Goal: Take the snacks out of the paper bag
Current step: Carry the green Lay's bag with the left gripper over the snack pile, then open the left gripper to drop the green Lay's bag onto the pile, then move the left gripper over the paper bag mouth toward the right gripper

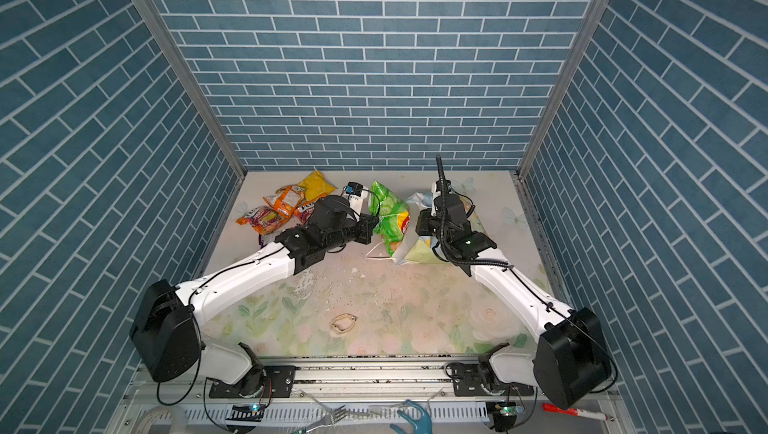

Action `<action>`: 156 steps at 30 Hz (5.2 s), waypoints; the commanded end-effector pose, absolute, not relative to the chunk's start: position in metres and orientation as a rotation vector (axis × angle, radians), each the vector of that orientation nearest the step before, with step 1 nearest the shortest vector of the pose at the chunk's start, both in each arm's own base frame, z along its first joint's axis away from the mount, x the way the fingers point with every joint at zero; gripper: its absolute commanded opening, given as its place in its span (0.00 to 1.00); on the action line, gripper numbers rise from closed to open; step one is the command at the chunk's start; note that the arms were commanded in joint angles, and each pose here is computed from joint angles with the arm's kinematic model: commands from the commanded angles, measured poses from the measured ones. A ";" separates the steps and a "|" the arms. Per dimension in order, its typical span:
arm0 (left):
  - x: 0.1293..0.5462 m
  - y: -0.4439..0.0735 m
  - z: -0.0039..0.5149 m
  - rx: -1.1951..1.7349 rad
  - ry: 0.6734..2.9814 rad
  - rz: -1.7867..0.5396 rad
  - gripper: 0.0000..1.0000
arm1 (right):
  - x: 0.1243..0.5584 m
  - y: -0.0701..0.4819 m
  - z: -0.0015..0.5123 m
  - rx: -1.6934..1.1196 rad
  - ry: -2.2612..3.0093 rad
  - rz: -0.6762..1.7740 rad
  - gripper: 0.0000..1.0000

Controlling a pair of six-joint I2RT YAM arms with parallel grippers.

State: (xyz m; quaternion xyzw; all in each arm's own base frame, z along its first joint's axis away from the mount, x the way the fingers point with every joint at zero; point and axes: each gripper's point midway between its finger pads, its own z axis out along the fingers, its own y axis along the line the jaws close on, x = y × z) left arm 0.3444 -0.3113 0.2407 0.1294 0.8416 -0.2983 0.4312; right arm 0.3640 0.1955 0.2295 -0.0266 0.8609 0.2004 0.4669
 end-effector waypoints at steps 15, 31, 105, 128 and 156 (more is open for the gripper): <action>0.358 -0.267 0.281 0.181 1.969 -0.749 0.00 | 0.364 0.190 0.252 -0.015 2.068 0.516 0.00; 0.365 -0.235 0.283 0.103 1.968 -0.718 0.00 | 0.364 0.187 0.251 -0.008 2.070 0.510 0.00; 0.389 -0.116 0.302 -0.106 1.912 -0.572 0.99 | 0.372 0.190 0.258 0.000 2.108 0.554 0.00; 0.357 -0.196 0.317 0.105 1.876 -0.702 1.00 | 0.371 0.193 0.269 -0.016 2.120 0.569 0.00; 0.309 -0.312 0.294 0.363 1.850 -0.861 1.00 | 0.360 0.188 0.273 -0.017 2.127 0.572 0.00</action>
